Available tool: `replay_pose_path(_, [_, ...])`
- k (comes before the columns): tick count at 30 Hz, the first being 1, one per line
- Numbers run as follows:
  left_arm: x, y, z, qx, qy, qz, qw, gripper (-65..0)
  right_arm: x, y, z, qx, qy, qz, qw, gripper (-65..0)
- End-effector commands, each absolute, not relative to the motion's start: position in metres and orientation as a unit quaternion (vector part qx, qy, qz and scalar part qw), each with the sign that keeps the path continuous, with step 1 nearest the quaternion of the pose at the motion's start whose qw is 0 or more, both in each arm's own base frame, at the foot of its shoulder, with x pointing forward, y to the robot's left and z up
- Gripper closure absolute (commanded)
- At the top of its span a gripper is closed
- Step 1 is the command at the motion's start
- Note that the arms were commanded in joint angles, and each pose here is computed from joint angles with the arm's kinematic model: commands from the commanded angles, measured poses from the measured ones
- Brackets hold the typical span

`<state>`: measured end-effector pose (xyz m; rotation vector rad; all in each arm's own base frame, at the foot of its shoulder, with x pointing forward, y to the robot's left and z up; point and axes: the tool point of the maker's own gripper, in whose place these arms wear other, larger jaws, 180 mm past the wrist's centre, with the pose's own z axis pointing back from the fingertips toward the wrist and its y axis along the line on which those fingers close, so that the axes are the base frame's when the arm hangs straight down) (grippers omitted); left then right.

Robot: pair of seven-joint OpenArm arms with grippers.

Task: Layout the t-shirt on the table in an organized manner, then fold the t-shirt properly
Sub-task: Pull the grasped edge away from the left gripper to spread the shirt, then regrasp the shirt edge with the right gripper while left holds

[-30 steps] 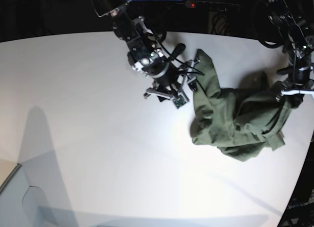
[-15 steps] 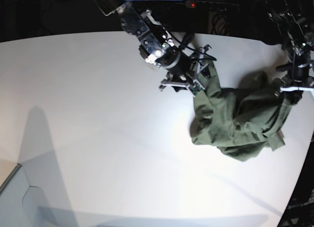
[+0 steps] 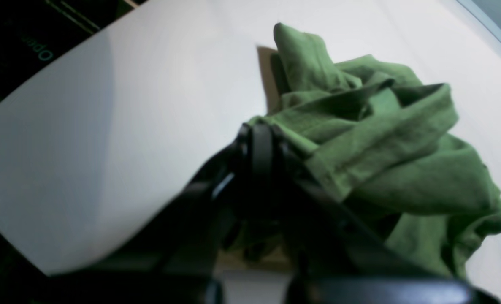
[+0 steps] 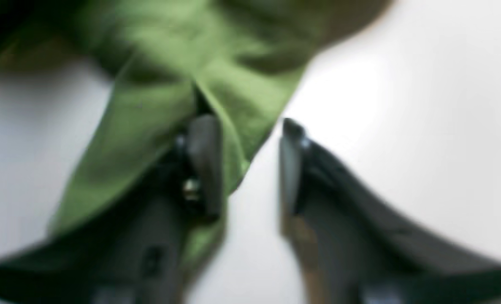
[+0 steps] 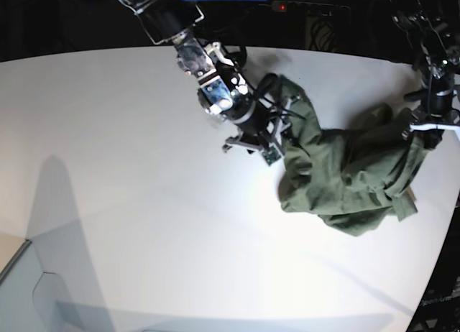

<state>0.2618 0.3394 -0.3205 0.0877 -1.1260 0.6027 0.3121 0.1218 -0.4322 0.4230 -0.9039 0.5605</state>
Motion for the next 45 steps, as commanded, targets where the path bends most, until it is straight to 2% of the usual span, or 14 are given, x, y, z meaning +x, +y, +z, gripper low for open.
replay_pose_path(1, [0.267, 0.345, -0.307, 0.049, -0.546, 0.274, 0.790, -0.3, 0.313, 0.115, -0.440, 0.190, -0.412, 0.265, 0.851, -10.3])
replay_pose_path(2, [0.266, 0.346, -0.307, 0.049, -0.546, 0.274, 0.790, -0.3, 0.317, 0.110, -0.439, 0.187, -0.414, 0.256, 0.853, -3.1])
replay_pose_path(3, [0.265, 0.349, -0.305, 0.052, -0.548, 0.277, 0.788, -0.3, 0.323, 0.104, -0.437, 0.183, -0.418, 0.246, 0.855, 0.0])
replay_pose_path(9, [0.261, 0.381, -0.282, 0.081, -0.570, 0.298, 0.762, -0.3, 0.376, 0.054, -0.382, 0.155, -0.497, 0.166, 0.838, 0.0])
replay_pose_path(15, [0.258, 0.405, -0.266, 0.100, -0.585, 0.316, 0.740, -0.3, 0.428, -0.039, -0.319, 0.092, -0.578, 0.066, 0.808, 0.0])
replay_pose_path(20, [0.253, 0.427, -0.277, 0.107, -0.573, 0.346, 0.735, -0.3, 0.454, -0.123, -0.284, 0.036, -0.606, -0.014, 0.795, 0.0])
replay_pose_path(28, [0.249, 0.438, -0.297, 0.110, -0.550, 0.358, 0.747, -0.3, 0.458, -0.207, -0.268, -0.019, -0.612, -0.081, 0.787, 0.0])
replay_pose_path(37, [0.254, 0.422, -0.308, 0.091, -0.542, 0.359, 0.754, -0.3, 0.435, -0.204, -0.279, -0.024, -0.606, -0.077, 0.791, 0.0])
replay_pose_path(43, [0.253, 0.415, -0.317, 0.082, -0.536, 0.367, 0.756, -0.3, 0.392, -0.107, -0.299, 0.051, -0.580, 0.020, 0.813, -0.6])
replay_pose_path(45, [0.254, 0.415, -0.316, 0.082, -0.537, 0.367, 0.755, -0.3, 0.376, -0.078, -0.311, 0.072, -0.556, 0.052, 0.826, -6.4])
